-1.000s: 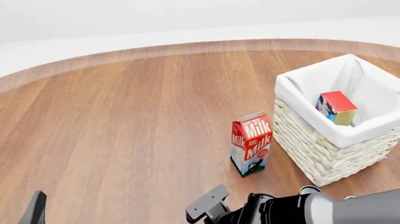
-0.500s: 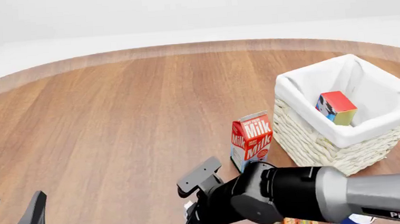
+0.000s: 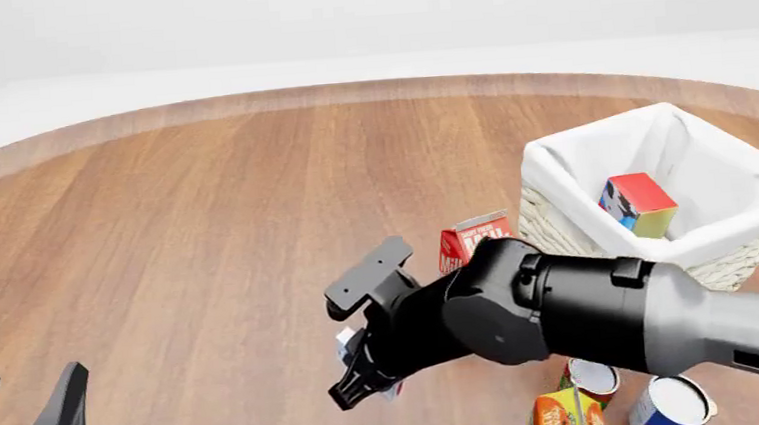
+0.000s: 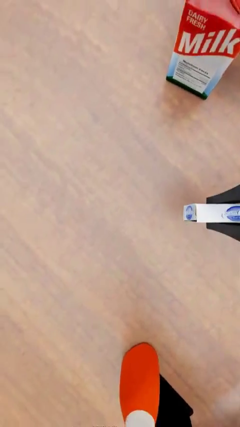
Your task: Pick up the cream cheese box and the butter, and put them in the basket.
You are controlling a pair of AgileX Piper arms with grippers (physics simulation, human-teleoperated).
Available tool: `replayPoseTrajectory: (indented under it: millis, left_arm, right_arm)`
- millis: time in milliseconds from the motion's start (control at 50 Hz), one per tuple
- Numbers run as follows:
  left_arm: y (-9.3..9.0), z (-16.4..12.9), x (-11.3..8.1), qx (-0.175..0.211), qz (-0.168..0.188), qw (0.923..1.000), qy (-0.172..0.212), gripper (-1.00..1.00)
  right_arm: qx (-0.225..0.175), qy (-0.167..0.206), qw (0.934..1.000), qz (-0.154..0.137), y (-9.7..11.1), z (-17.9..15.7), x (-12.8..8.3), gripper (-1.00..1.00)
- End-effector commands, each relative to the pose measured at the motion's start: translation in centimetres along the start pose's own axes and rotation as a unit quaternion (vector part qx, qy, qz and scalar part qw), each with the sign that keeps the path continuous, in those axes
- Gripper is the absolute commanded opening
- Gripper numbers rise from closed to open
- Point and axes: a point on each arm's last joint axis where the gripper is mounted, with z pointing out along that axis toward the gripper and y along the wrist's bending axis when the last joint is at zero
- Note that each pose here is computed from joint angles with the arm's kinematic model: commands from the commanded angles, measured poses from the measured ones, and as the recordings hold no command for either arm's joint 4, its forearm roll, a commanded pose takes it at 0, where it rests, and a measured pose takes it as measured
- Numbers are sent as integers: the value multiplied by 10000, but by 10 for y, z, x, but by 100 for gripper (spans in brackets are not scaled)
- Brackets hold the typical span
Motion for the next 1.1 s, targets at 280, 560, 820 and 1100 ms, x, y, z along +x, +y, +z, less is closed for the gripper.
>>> replayPoseTrajectory:
  millis: [280,560,820,1100]
  left_arm:
    - [0,0,0,0,0,10000,0,100]
    - [0,0,0,0,0,10000,0,100]
    - [0,0,0,0,0,10000,0,100]
    - [0,0,0,0,0,10000,0,100]
  right_arm:
    - [151,-457,9984,-306,-17,-38,-25,-100]
    - [290,-890,9948,-391,-29,-75,-37,-100]
    - [485,-1091,9917,-484,-44,-95,-45,-100]
    - [787,-1328,9870,-448,-65,-118,-45,-100]
